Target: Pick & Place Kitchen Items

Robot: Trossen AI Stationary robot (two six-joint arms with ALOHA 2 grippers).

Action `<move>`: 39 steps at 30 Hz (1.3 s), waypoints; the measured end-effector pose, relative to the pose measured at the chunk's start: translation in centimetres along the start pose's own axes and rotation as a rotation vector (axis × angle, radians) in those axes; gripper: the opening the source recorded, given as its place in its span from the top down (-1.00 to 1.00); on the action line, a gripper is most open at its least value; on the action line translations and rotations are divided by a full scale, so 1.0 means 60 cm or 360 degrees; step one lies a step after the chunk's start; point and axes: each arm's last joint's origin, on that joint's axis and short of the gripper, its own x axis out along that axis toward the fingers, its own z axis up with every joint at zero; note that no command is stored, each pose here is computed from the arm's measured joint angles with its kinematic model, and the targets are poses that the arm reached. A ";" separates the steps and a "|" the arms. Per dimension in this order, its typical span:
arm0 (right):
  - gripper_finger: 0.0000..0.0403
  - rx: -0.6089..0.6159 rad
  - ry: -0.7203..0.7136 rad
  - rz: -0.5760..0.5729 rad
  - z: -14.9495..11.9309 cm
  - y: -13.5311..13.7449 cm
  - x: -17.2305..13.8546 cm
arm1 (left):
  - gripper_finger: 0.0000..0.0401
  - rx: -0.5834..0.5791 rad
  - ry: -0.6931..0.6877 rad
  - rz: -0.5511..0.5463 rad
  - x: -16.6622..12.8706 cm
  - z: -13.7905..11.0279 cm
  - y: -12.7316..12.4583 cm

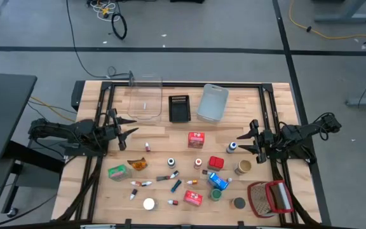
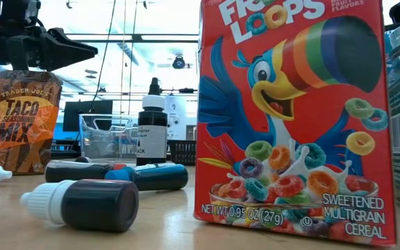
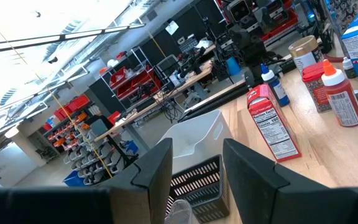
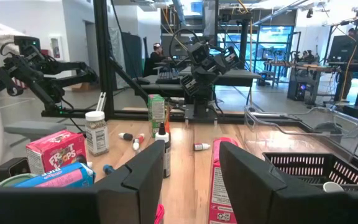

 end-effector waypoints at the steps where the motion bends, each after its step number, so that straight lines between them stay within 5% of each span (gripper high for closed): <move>1: 0.18 0.0000 0.0000 0.0000 0.000 0.000 0.000 | 0.25 0.0000 0.0000 0.0000 0.000 0.000 0.000; 23: 0.18 -0.0046 -0.0008 -0.0002 0.001 0.000 0.000 | 0.25 0.0000 0.0000 0.0000 0.000 0.000 0.000; 33: 0.18 -0.0013 -0.0272 -0.0034 0.028 -0.002 -0.002 | 0.25 -0.0004 0.0000 -0.0001 0.000 0.000 0.000; 35: 0.18 0.0010 -0.0342 -0.0038 0.035 -0.003 -0.004 | 0.25 -0.0114 -0.0013 -0.0023 0.000 0.000 -0.001; 39: 0.18 0.0009 -0.0486 -0.0053 0.050 -0.004 -0.008 | 0.25 -0.0622 -0.0061 -0.0135 0.000 0.003 -0.004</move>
